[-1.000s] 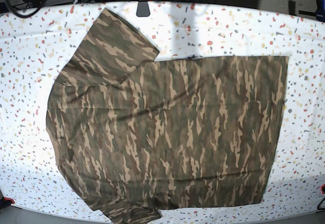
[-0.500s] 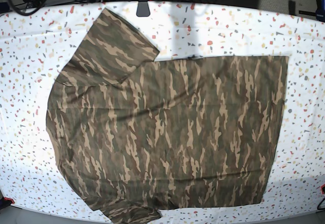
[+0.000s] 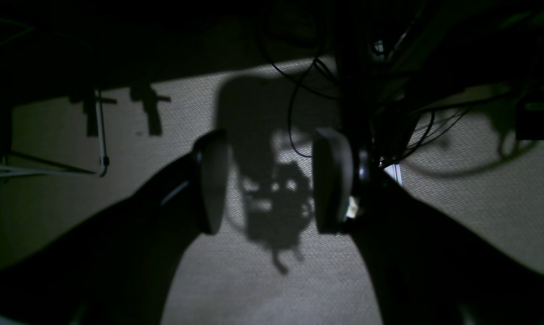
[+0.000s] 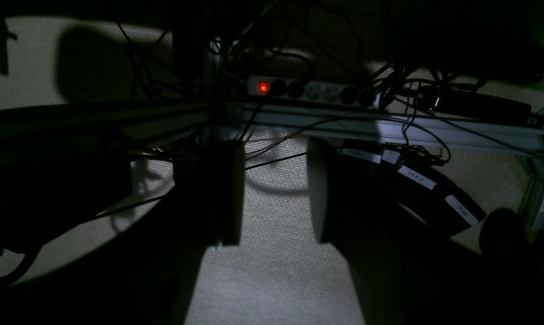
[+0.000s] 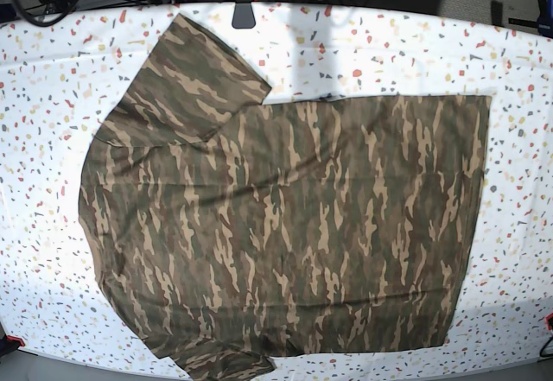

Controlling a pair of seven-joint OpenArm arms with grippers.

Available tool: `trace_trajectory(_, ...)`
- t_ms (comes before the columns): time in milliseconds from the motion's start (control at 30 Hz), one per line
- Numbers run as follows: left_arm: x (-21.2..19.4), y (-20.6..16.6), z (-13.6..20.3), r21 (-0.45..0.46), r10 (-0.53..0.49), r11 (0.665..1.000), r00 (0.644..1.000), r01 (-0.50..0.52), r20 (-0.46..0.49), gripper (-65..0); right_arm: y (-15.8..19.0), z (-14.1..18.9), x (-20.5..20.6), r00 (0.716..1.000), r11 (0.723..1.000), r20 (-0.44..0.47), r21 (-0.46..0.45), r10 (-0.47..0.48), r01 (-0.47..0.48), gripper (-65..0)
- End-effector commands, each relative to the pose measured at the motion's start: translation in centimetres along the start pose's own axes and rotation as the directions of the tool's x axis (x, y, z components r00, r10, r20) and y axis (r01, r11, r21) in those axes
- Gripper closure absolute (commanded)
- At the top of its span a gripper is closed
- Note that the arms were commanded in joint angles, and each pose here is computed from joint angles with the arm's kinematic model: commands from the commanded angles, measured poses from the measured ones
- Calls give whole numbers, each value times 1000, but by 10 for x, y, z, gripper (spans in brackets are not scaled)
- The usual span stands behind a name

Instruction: Fold the T-shirt properly

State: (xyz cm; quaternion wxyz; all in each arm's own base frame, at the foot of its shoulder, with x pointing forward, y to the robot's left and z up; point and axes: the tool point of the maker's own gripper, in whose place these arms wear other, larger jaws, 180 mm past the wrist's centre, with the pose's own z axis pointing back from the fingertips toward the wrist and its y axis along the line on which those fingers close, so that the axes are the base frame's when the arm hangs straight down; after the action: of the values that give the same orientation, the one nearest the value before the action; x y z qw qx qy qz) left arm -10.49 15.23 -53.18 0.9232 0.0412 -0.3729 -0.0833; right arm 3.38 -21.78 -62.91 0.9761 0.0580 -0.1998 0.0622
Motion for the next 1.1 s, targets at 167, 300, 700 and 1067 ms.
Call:
trace_trajectory(167,11,0,11,-1,-7,1000,997,7,79,-292,-5,3,1,1000,1000,9,-1,3,-3,-237)
trace_trajectory(300,13,0,7,0,-7,1000,996,7,85,-292,-3,3,4,1000,1000,28,10,-8,8,-237)
trace_trajectory(700,-45,32,-17,218,230,960,939,-176,-255,-292,-9,39,-31,997,999,82,45,-15,11,-237)
trace_trajectory(1067,-12,45,-16,227,193,958,979,-176,-58,-292,11,69,-82,978,969,-72,168,193,-179,-237)
